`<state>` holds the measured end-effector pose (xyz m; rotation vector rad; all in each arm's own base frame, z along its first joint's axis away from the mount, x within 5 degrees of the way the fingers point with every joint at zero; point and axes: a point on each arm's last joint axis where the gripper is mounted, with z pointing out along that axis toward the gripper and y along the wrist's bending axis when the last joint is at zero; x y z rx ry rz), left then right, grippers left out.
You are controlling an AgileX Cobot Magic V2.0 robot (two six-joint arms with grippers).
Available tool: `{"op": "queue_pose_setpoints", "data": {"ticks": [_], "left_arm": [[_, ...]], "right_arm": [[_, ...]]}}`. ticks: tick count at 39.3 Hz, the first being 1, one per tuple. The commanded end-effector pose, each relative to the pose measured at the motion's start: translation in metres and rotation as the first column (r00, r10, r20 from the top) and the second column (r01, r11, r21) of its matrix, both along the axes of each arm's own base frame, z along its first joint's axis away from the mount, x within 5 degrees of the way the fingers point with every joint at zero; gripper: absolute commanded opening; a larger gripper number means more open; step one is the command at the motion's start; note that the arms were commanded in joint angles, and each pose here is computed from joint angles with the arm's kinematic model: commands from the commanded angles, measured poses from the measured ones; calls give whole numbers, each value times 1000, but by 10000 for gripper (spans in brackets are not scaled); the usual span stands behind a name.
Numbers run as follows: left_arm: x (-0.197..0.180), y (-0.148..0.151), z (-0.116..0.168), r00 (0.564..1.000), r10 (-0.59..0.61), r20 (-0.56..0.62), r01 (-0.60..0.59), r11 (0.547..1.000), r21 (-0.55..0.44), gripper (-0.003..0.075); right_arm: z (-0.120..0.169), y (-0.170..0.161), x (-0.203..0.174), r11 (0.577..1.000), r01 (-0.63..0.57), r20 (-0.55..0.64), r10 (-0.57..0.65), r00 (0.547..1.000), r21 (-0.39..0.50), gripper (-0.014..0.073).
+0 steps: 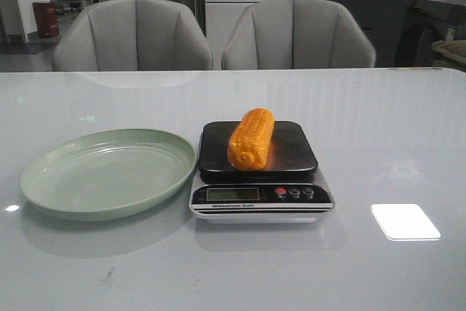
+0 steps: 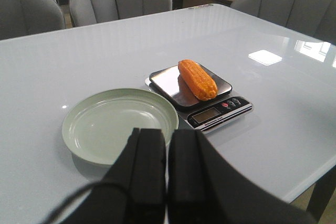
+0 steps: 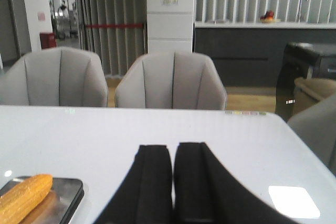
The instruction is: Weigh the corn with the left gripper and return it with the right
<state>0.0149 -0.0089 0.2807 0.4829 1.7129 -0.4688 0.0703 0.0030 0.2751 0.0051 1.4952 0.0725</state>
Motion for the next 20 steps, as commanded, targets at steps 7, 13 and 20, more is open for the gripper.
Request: {"op": "queue_pose_setpoints", "data": {"ticks": [7, 13, 20], "left_arm": [[-4, 2, 14, 995, -5, 95, 12, 998, -65, 124], [-4, 2, 14, 995, -5, 95, 12, 998, -65, 125], [-4, 2, 14, 995, -5, 95, 12, 998, -65, 125]], "right_arm": [[21, 1, 17, 1000, -5, -179, 4, 984, -5, 183], [19, 1, 18, 1000, -6, -201, 5, 980, -2, 183], [16, 3, 19, 1000, -27, -232, 25, 972, -3, 209]]}}
